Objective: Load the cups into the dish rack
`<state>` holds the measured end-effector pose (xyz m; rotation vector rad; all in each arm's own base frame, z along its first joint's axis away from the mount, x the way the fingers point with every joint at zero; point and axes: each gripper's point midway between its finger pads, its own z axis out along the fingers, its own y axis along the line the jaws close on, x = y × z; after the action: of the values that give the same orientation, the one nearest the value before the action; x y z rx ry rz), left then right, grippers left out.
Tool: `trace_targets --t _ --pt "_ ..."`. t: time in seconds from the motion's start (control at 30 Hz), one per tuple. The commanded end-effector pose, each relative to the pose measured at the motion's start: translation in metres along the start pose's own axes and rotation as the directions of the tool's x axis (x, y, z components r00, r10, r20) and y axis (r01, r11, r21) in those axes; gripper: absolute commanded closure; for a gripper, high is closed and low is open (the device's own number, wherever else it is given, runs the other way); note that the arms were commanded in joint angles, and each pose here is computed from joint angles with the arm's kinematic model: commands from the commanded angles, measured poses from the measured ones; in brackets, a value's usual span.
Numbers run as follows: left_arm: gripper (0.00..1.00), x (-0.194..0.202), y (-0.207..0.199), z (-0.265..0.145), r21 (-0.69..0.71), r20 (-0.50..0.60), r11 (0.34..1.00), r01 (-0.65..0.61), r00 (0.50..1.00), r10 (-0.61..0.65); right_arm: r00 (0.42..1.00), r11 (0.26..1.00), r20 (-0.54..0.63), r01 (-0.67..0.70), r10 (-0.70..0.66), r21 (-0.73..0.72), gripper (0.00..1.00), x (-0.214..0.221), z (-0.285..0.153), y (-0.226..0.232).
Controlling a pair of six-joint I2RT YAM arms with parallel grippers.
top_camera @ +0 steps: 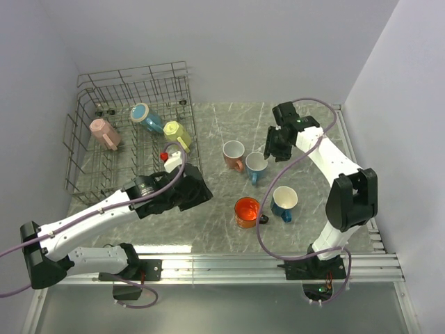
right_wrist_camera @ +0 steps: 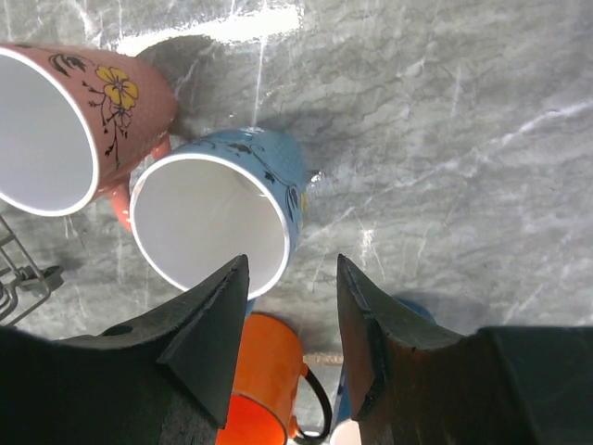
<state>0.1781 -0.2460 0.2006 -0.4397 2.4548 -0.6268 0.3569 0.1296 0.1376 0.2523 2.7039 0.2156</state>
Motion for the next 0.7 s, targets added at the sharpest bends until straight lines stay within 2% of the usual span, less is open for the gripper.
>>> trace_targets --t 0.0,0.27,0.4,0.47,0.5,0.53,0.57,0.67 --pt "0.4 -0.002 -0.004 -0.003 0.002 0.025 1.0 0.02 1.0 -0.02 1.0 1.0 0.018 0.004 -0.003 -0.026 0.5 -0.005 0.013 0.004" --pt "0.39 0.005 -0.011 -0.001 0.017 0.01 1.0 0.022 1.0 -0.022 0.999 0.999 -0.035 -0.015 0.014 -0.028 0.52 0.016 0.038 0.001" --pt "0.39 0.003 -0.014 -0.001 0.021 0.019 1.0 0.023 1.0 -0.024 0.998 0.999 -0.069 -0.014 0.011 -0.037 0.57 0.025 0.045 0.001" --pt "0.38 0.001 -0.015 -0.002 0.023 0.028 0.999 0.023 0.999 -0.024 0.996 0.999 -0.085 -0.013 0.01 -0.045 0.69 0.028 0.049 0.002" --pt "0.38 0.0 -0.017 -0.002 0.026 0.03 0.999 0.025 0.999 -0.026 0.996 0.999 -0.089 -0.012 0.008 -0.042 0.86 0.03 0.05 0.001" --pt "0.38 0.0 -0.016 -0.001 0.02 0.032 1.0 0.023 0.999 -0.024 0.996 0.999 -0.088 -0.009 0.005 -0.043 0.93 0.03 0.05 0.002" --pt "0.37 -0.001 -0.017 -0.002 0.021 0.037 0.999 0.026 0.999 -0.026 0.996 0.999 -0.089 -0.01 0.007 -0.04 0.98 0.029 0.051 0.001" --pt "0.37 -0.003 -0.017 -0.003 0.025 0.041 0.999 0.027 0.999 -0.028 0.997 0.999 -0.081 -0.005 0.002 -0.035 1.0 0.026 0.048 0.001"
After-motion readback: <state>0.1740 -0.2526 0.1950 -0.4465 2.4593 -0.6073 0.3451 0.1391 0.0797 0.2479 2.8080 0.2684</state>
